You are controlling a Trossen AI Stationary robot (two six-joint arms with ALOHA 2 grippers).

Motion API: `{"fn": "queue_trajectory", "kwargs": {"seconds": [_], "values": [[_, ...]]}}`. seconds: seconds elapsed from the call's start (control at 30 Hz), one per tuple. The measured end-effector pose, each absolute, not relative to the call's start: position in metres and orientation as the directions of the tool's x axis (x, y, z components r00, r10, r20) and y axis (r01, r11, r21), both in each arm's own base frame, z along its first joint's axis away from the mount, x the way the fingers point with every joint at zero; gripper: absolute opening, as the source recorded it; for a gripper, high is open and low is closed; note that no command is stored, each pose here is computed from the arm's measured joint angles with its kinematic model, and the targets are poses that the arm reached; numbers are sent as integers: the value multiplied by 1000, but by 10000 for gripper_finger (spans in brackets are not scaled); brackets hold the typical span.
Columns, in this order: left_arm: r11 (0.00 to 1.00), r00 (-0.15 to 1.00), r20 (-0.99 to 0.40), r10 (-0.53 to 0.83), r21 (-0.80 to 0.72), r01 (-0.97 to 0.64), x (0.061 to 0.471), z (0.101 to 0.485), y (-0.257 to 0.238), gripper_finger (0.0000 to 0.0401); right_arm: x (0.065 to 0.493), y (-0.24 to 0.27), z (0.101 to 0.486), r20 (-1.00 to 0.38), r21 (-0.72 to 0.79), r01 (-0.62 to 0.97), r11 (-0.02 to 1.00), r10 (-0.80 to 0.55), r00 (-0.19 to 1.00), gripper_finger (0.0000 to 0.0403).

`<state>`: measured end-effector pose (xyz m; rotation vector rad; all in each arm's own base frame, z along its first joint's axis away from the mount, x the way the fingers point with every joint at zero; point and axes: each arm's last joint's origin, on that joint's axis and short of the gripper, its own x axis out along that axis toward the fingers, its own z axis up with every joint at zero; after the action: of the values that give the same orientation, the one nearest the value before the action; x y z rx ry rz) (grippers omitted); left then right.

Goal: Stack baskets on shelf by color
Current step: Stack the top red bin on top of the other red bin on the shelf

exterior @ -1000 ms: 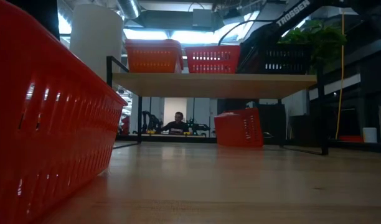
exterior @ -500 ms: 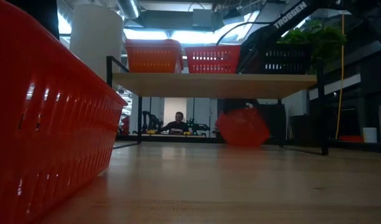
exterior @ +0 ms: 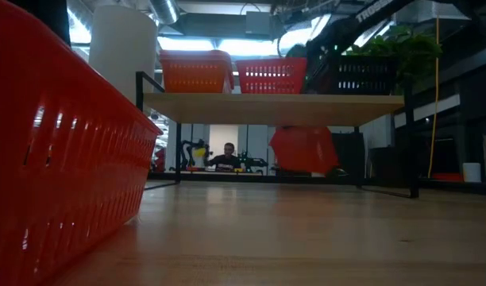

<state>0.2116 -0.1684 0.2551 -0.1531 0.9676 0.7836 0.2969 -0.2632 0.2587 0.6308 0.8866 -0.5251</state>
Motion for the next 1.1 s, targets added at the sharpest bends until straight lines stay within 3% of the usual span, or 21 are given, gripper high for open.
{"fn": "queue_trajectory", "kwargs": {"seconds": [0.23,0.4,0.57,0.67,0.9,1.0,1.1], "values": [[721,323,-786,527,212,-659,212,255,-169,119,297,-256,329,-725,170,650,741,-353,591,2],[732,324,-786,527,226,-643,212,255,-169,119,300,-248,388,-587,54,554,831,-422,690,2],[759,339,-771,538,269,-592,213,255,-168,119,305,-223,434,-504,-205,346,916,-402,765,2],[762,353,-765,539,265,-591,214,256,-169,119,306,-200,448,-532,-346,129,929,-308,788,2],[766,364,-766,529,246,-594,215,255,-170,119,313,-138,445,-702,-459,-336,822,-103,705,2],[766,364,-766,529,246,-594,215,255,-170,119,316,-115,440,-756,-446,-472,760,-38,653,1],[767,368,-767,525,240,-595,215,255,-170,119,319,-94,436,-798,-473,-563,677,-58,600,1]]}}
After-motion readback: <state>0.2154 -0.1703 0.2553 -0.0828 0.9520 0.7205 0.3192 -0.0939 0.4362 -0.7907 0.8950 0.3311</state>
